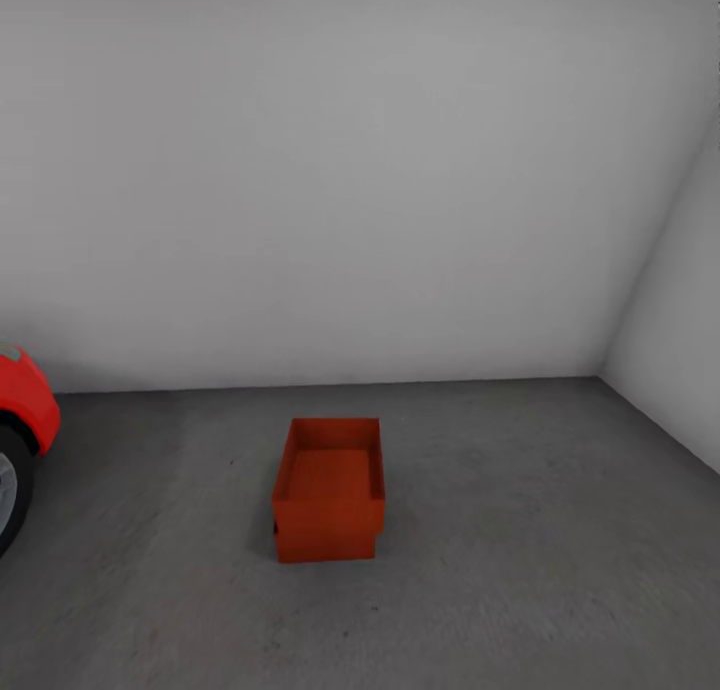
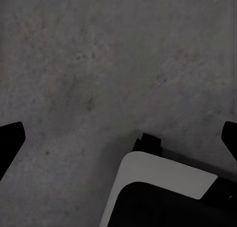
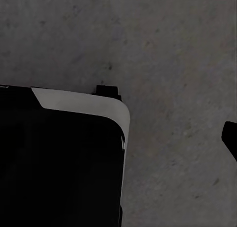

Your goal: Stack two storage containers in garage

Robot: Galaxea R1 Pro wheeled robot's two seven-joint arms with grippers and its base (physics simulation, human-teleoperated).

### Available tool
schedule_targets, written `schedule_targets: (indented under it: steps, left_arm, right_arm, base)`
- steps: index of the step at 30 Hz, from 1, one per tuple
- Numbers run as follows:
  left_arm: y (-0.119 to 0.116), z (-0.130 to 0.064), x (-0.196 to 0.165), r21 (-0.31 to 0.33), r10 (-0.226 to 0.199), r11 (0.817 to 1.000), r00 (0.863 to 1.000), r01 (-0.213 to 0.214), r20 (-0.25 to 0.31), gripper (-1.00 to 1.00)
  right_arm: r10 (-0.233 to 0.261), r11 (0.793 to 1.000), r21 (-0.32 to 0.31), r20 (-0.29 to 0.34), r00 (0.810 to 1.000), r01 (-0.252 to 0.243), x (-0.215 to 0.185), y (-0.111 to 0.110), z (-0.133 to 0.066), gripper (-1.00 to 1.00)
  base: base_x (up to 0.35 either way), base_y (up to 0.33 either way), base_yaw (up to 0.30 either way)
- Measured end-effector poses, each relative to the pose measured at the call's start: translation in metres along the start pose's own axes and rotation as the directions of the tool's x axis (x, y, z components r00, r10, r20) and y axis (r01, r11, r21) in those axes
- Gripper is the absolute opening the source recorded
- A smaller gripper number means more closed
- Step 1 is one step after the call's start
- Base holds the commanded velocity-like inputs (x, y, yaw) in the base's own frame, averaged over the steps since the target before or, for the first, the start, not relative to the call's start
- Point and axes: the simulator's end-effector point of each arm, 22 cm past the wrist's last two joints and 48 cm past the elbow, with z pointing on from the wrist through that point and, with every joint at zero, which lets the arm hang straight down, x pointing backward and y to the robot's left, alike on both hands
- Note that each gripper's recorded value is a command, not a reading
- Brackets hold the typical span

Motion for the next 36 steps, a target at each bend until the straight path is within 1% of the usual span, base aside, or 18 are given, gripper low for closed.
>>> schedule_targets:
  steps: [30,36]
  left_arm:
    - [-0.002,-0.008,-0.018,0.011,-0.017,1.0,0.999,0.016,0.041,1.0]
    - [-0.004,-0.01,-0.007,0.016,-0.013,1.0,0.999,0.013,0.032,1.0]
  right_arm:
    - [0.002,1.0,0.006,0.047,0.999,-0.002,-0.019,-0.003,-0.003,1.0]
    - [0.002,1.0,0.007,0.057,0.998,-0.002,-0.023,-0.003,-0.003,1.0]
  base:
    - [0.0,0.0,0.0]
    - [0.0,0.0,0.0]
